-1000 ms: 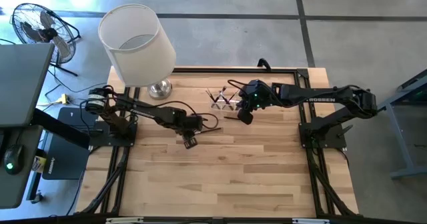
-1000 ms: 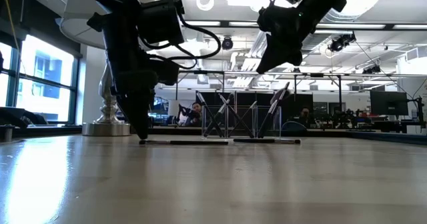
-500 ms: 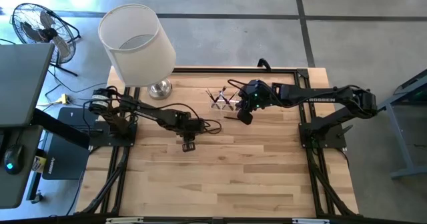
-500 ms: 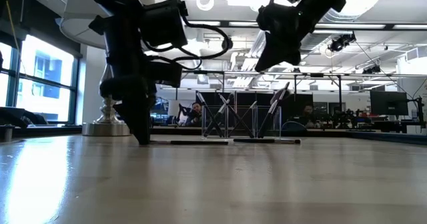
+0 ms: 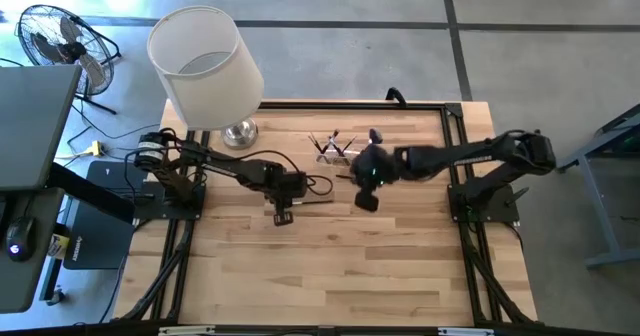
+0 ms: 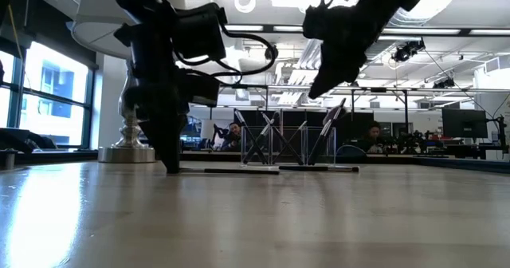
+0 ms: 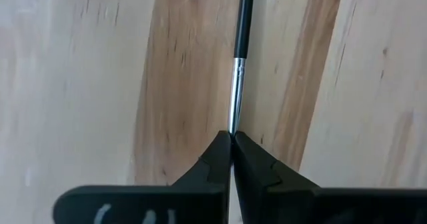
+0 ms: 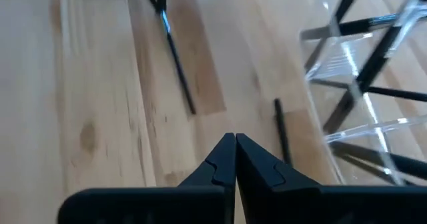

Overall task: Put items in baskets/containers
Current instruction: Put the eyeshadow brush into the transparent organizer

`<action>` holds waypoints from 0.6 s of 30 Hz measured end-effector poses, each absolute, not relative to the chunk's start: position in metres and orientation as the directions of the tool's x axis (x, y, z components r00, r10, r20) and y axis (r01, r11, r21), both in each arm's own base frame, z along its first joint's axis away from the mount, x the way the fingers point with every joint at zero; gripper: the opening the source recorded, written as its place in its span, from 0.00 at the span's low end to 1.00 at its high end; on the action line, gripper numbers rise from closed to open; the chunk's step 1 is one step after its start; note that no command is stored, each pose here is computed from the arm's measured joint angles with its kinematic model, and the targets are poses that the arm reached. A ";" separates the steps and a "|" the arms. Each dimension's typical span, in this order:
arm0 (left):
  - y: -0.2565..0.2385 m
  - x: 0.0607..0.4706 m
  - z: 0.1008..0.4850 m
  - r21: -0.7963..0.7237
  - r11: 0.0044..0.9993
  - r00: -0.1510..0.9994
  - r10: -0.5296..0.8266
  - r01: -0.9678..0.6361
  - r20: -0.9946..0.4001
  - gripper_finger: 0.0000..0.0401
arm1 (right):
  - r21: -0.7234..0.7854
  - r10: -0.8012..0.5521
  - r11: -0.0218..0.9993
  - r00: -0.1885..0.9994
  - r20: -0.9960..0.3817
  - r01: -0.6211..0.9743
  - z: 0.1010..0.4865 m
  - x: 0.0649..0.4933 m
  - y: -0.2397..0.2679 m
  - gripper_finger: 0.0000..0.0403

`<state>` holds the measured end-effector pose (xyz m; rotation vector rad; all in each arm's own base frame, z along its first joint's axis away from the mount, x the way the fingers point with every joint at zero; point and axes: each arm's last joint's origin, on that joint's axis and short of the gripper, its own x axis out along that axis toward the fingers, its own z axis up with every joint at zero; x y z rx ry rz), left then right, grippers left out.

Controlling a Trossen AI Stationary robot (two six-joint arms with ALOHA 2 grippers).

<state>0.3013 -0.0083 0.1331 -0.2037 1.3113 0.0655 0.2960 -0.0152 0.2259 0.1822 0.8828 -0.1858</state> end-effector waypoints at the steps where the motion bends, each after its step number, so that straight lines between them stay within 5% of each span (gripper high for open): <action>1: -0.009 0.301 0.133 -0.127 0.977 0.257 -0.081 -0.169 -0.963 0.00 | 0.046 -0.106 0.973 0.609 -0.786 0.228 0.222 0.297 -0.005 0.01; 9: -0.008 0.301 0.134 -0.345 0.916 0.250 -0.292 -0.205 -0.923 0.00 | -0.168 -0.268 0.961 0.584 -0.766 0.222 0.206 0.291 0.075 0.00; 18: -0.003 0.305 0.134 -0.518 0.810 0.284 -0.446 -0.275 -0.849 0.00 | -0.127 -0.155 0.988 0.639 -0.754 0.090 0.169 0.298 0.136 0.02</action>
